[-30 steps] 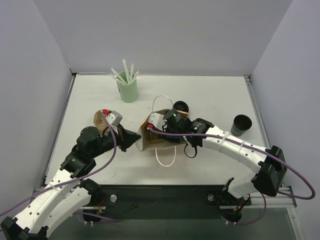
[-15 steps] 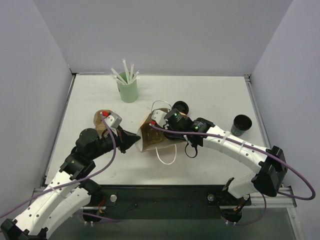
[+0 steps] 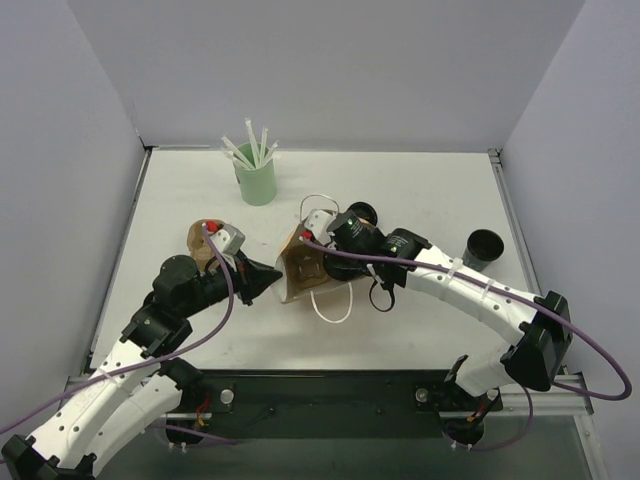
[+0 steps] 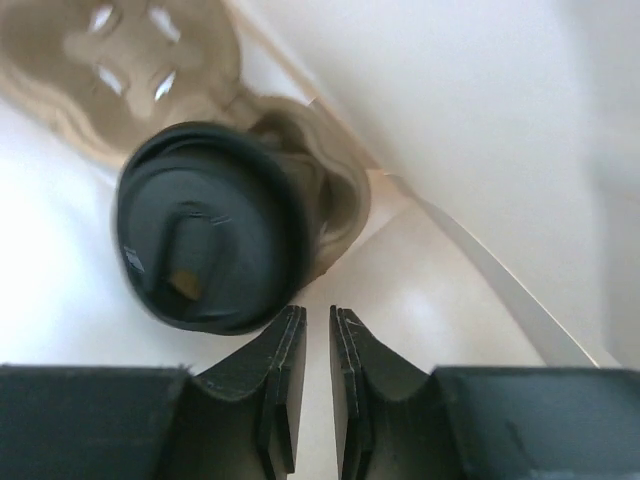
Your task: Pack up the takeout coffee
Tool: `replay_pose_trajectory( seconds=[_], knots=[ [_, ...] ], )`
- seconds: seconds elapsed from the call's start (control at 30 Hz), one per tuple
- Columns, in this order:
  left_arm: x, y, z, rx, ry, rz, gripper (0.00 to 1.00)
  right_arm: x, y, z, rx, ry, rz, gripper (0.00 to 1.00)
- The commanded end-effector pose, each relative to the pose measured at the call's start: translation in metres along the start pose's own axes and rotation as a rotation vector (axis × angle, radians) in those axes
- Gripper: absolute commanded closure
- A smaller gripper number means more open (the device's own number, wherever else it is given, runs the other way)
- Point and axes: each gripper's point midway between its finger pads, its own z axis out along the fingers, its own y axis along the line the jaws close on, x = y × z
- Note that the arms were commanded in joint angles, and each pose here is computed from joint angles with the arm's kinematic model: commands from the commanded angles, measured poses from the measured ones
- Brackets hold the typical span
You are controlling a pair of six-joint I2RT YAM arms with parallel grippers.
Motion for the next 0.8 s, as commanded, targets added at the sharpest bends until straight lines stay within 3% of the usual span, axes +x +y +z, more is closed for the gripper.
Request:
replay_pose_trajectory(
  seconds=[0.0, 0.27, 0.53, 0.77],
  knots=[
    [-0.015, -0.016, -0.003, 0.061, -0.015, 0.032, 1.0, -0.002, -0.02, -0.004, 0.087, 0.043, 0.069, 0.82],
    [-0.016, -0.018, -0.006, 0.065, -0.024, 0.024, 1.0, -0.009, -0.012, -0.008, 0.068, 0.02, 0.097, 0.8],
    [0.006, -0.006, -0.004, 0.071, -0.039, 0.116, 1.0, -0.043, 0.015, -0.036, -0.122, -0.17, 0.148, 0.6],
    [0.017, -0.002, 0.0, 0.098, -0.056, 0.183, 1.0, -0.045, 0.038, -0.035, -0.141, -0.225, 0.283, 0.45]
  ],
)
